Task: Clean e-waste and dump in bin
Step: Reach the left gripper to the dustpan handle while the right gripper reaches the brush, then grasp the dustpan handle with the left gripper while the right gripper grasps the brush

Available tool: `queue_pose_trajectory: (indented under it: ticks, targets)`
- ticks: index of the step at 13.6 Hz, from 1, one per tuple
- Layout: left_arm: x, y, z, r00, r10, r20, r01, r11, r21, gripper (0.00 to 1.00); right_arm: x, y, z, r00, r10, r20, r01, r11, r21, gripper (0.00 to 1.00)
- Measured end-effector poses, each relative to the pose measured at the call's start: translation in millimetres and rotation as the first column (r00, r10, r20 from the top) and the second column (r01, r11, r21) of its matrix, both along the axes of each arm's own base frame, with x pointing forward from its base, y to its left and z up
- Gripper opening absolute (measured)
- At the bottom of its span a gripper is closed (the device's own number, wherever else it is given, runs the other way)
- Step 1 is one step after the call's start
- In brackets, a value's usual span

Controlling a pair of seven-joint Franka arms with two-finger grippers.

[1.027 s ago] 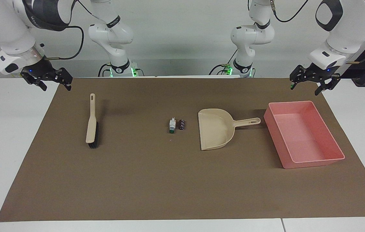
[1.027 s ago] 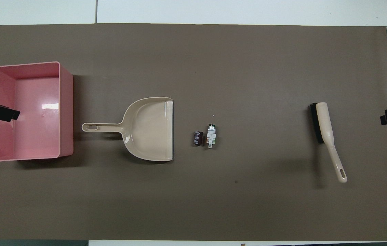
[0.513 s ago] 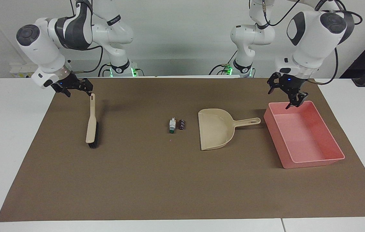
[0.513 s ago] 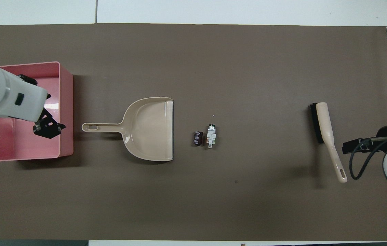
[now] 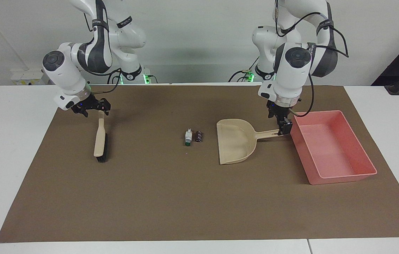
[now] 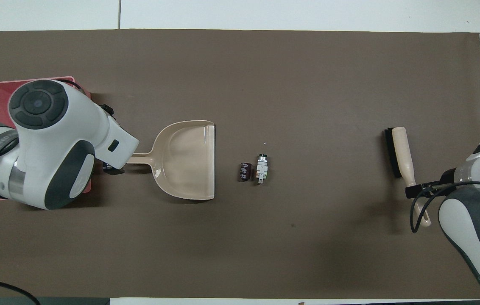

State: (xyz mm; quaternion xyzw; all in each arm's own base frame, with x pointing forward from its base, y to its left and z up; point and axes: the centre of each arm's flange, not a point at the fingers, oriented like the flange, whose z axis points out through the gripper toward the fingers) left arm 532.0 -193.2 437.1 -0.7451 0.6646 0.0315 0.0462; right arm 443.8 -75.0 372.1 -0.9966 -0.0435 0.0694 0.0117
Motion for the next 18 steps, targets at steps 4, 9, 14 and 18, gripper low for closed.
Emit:
queue_pose_trajectory:
  ticks: [4,9,14,18]
  targets:
    - [-3,-11,-46,0.999,-0.041,0.0,0.041,0.999,-0.005,0.98,0.3,-21,-18,1.0,-0.002,-0.005,0.002,1.0,0.006,0.86]
    - [-21,-7,-85,0.998,-0.063,0.012,0.063,0.998,-0.019,0.97,3.5,-15,-24,1.0,-0.006,-0.004,0.006,1.0,0.023,0.82]
    - [-33,-4,-88,0.997,-0.071,0.005,0.071,0.997,-0.018,0.96,-0.6,-8,-32,1.0,0.006,-0.017,-0.005,0.999,0.035,0.79]
    - [-34,-6,-86,0.997,-0.074,0.019,0.075,0.997,-0.024,0.95,-2.6,-7,-37,1.0,0.028,-0.013,-0.027,0.999,0.038,0.72]
